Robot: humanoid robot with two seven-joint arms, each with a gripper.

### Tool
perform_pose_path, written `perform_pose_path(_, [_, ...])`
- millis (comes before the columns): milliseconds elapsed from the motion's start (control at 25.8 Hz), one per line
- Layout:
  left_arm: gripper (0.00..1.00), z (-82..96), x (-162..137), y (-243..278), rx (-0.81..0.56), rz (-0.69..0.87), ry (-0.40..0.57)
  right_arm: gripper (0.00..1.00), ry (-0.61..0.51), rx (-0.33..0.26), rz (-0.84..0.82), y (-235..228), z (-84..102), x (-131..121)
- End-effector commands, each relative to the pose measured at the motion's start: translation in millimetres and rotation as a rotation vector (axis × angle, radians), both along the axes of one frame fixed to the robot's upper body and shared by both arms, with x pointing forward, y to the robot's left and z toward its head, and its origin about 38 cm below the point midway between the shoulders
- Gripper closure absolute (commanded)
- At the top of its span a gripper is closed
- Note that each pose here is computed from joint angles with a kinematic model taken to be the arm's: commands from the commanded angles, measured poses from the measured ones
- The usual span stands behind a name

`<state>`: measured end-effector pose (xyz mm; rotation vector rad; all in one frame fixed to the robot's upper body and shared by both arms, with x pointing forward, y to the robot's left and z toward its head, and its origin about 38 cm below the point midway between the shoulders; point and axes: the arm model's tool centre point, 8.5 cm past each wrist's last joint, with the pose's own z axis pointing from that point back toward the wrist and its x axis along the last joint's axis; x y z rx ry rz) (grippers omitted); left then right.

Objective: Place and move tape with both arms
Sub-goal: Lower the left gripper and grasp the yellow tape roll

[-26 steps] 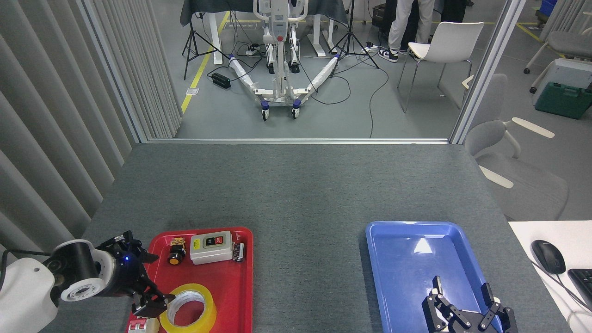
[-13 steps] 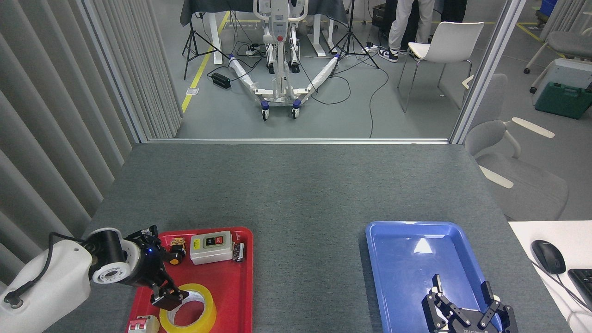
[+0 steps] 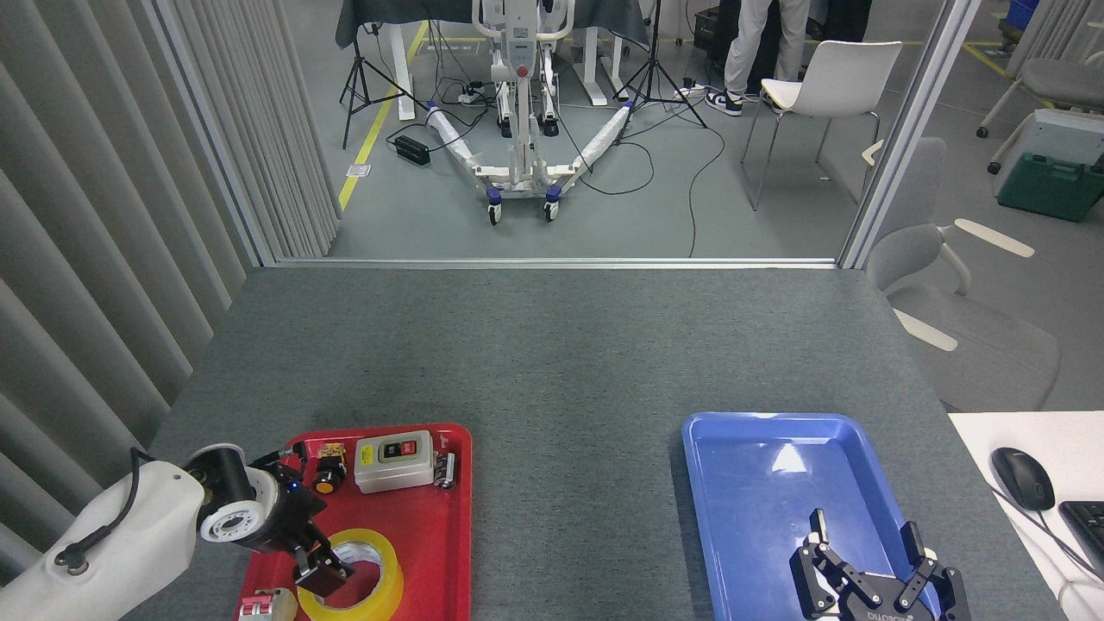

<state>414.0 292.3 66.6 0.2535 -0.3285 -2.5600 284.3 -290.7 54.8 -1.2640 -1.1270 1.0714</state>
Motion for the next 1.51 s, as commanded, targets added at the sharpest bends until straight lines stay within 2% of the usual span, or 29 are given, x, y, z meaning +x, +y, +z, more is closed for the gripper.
perform_pose_path(0, [0.07,-5.5,1,5,0.01,0.022,0.012,0.0,-0.006,-0.005,-0.002,-1,0.9,0])
perform_pose_path(349, [0.21,-12.8,2,7,0.016,0.044,0.029,0.0,-0.021,-0.004,-0.02,-7,5.8,0])
perform_pose_path(697, [0.39,-22.8,0,7,0.043,0.06,0.069,0.0,-0.023,-0.012,-0.024,-10,7.2,1])
perform_pose_path(813, [0.52,-26.0,-1,8,0.049,0.068,0.08,0.0,-0.024,-0.011,-0.025,-10,7.2,1])
perform_pose_path(1046, [0.99,-26.4,-3,1,0.047,0.041,0.089,0.0,-0.025,-0.023,-0.054,-22,8.5,-1])
perform_pose_path(1278, [1.0,-6.7,4,-7,-0.003,-0.01,0.056,0.0,-0.023,-0.029,-0.057,-25,8.5,-2])
perform_pose_path(1394, [1.0,18.8,14,-11,-0.102,-0.015,0.012,0.0,-0.024,-0.028,-0.056,-24,8.8,-2])
perform_pose_path(1472, [1.0,34.4,19,-14,-0.222,0.009,0.011,0.0,-0.024,-0.026,-0.056,-23,8.7,-2])
